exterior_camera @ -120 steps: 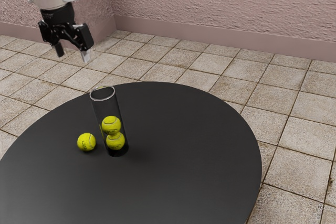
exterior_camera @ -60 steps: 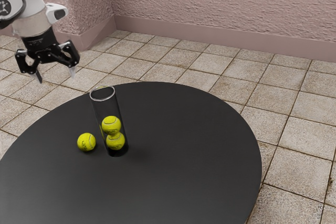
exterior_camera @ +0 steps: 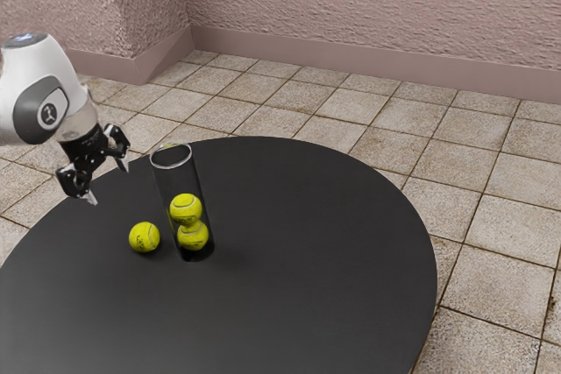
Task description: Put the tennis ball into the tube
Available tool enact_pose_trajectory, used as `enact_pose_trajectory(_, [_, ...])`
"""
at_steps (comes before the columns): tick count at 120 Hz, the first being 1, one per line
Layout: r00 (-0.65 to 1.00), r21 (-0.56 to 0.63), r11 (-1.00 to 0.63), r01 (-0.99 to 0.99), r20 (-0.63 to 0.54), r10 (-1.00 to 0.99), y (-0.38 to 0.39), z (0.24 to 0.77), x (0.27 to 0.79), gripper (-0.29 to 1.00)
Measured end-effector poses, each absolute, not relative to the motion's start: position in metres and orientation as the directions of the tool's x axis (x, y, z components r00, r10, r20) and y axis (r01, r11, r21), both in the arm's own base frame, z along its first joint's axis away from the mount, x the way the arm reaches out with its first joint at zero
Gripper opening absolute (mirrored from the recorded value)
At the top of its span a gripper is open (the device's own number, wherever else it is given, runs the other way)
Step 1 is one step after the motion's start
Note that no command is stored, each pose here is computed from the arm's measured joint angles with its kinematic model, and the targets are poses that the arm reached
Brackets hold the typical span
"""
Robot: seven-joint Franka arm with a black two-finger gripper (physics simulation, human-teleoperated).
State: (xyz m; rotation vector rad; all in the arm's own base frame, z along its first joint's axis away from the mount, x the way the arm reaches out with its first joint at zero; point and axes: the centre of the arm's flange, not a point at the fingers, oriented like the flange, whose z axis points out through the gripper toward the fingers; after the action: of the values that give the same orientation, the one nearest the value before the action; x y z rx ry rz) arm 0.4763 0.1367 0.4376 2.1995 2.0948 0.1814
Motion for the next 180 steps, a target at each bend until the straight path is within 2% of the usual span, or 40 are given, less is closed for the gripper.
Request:
enact_pose_trajectory(21, [-0.166,0.139,0.172,0.975,-0.059,0.984,0.156,0.377,0.494,0.70])
enact_pose_trajectory(55, [-0.317,0.116,0.325,0.939,-0.088,0.944,0.155,0.340,0.512,0.70])
enact_pose_trajectory(101, [-0.415,0.068,0.421,0.904,-0.092,0.905,0.145,0.296,0.511,0.70])
enact_pose_trajectory(126, [-0.436,0.105,0.444,0.890,-0.089,0.896,0.150,0.298,0.515,0.70])
enact_pose_trajectory(180, [-0.440,0.116,0.446,0.887,-0.077,0.895,0.151,0.261,0.522,0.70])
